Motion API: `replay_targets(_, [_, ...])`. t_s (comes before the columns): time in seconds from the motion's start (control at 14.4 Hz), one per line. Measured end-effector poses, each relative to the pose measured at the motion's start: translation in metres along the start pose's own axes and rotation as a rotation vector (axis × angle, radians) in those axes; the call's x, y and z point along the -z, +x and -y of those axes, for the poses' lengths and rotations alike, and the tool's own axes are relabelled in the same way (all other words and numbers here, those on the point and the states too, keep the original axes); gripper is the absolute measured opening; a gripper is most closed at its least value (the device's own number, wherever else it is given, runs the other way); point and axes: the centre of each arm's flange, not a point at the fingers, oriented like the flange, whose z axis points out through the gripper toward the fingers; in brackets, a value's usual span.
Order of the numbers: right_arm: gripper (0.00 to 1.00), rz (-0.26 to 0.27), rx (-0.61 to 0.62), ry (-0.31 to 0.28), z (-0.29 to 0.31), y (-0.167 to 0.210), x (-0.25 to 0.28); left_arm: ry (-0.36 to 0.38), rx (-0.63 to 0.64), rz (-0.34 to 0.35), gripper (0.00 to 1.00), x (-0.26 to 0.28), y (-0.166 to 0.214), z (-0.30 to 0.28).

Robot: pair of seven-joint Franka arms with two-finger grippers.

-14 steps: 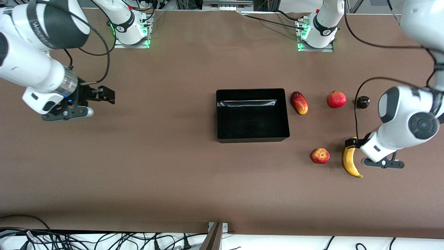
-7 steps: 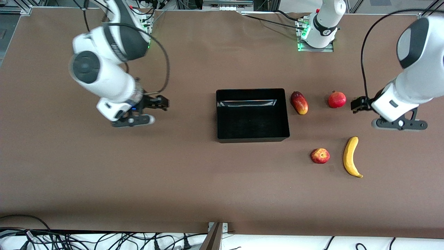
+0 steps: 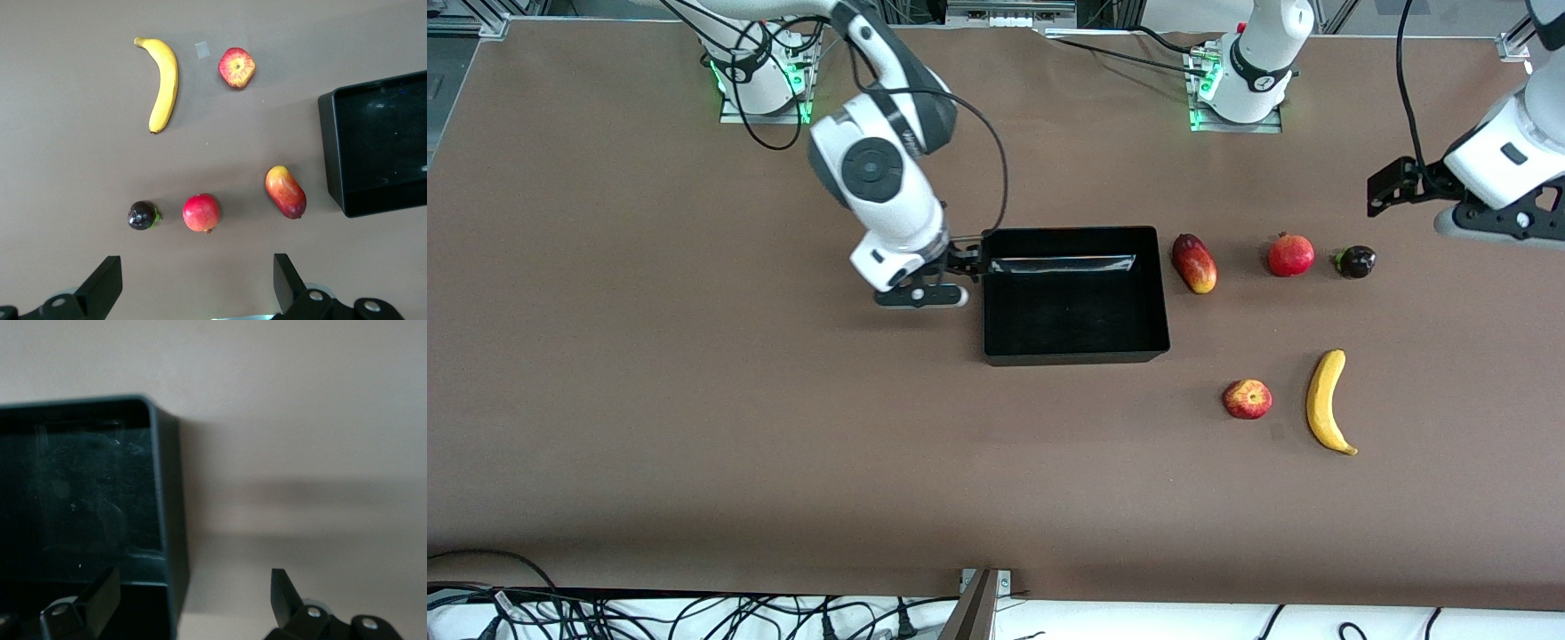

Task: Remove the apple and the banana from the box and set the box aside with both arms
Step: 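Release the banana with the left gripper while the right gripper reaches the tray, then grip the tray rim with the right gripper while the left gripper withdraws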

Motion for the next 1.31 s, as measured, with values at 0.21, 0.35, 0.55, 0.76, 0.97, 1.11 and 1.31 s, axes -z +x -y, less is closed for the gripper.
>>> replay_targets(0.21, [1.0, -0.014, -0.008, -0.023, 0.026, -0.022, -0.05, 0.004, -0.03, -0.013, 1.0, 0.012, -0.014, -0.018])
replay_targets(0.35, [0.97, -0.019, 0.0, -0.051, 0.033, -0.031, -0.074, 0.006, -0.028, -0.038, 1.0, 0.028, -0.024, -0.023])
replay_targets(0.55, [0.65, -0.033, 0.021, -0.076, 0.035, -0.035, -0.097, 0.01, -0.025, -0.106, 1.0, 0.062, -0.036, -0.028])
replay_targets(0.76, [0.33, -0.034, 0.031, -0.096, 0.031, -0.034, -0.11, 0.011, -0.026, -0.122, 1.0, 0.078, -0.04, -0.029])
replay_targets(0.97, [0.03, -0.039, 0.03, -0.098, 0.03, -0.032, -0.11, 0.009, -0.027, -0.078, 1.0, 0.07, -0.04, -0.029])
replay_targets(1.11, [0.03, -0.046, 0.027, -0.094, 0.03, -0.029, -0.107, 0.008, -0.026, -0.054, 1.0, 0.066, -0.039, -0.031])
replay_targets(1.31, [0.03, -0.065, 0.014, -0.091, 0.026, -0.017, -0.095, 0.005, 0.038, -0.041, 1.0, 0.064, -0.039, -0.033])
